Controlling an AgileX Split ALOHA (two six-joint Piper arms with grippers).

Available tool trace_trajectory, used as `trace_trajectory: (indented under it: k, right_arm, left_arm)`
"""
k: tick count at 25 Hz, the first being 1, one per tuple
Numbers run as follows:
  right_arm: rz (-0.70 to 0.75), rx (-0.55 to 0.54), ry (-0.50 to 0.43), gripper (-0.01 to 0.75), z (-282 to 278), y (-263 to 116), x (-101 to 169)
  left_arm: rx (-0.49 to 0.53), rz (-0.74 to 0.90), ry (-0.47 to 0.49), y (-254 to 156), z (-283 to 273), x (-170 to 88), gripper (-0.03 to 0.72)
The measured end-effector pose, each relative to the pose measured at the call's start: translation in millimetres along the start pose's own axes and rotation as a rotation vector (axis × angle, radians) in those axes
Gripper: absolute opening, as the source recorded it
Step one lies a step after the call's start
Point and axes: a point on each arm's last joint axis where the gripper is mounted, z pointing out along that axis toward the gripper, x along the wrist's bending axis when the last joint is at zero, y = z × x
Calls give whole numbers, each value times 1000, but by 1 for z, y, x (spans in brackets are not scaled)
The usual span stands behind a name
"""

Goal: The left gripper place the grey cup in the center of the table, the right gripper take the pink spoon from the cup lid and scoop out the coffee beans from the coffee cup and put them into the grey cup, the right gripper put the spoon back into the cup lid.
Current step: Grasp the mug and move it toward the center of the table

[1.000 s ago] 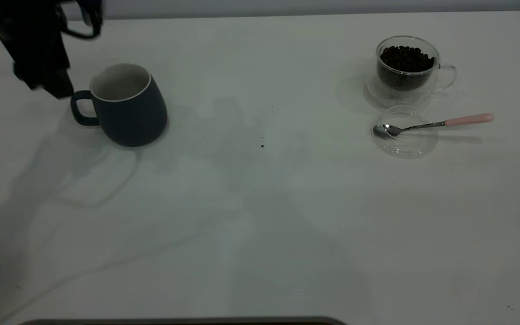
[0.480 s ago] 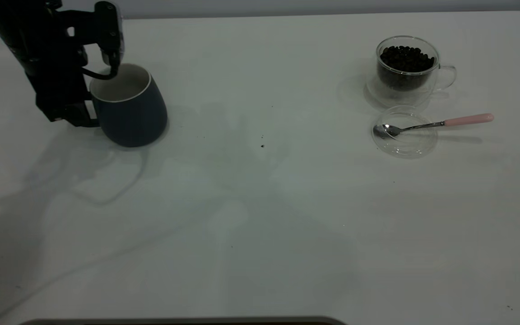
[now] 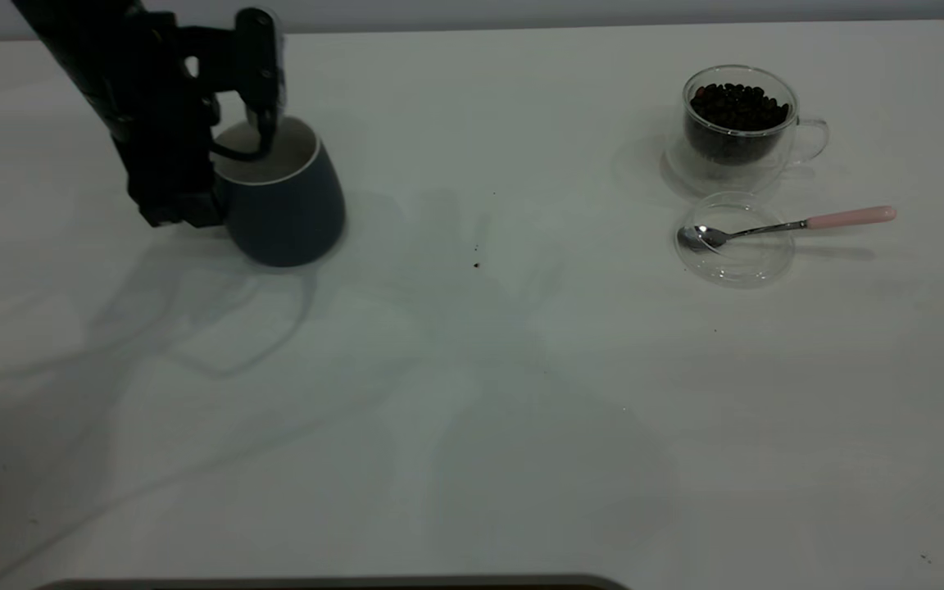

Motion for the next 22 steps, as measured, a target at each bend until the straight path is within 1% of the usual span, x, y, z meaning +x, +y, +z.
trace_trajectory:
  k: [7, 14, 22]
  right_arm:
    - [0, 0, 0, 531, 0, 0, 0]
    - [0, 0, 0, 531, 0, 0, 0]
    - [0, 0, 0, 531, 0, 0, 0]
  left_arm:
    - [-36, -8, 0, 22, 2, -5, 516]
    - [-137, -79, 39, 60, -9, 7, 516]
    - [-180, -44, 55, 91, -6, 9, 516]
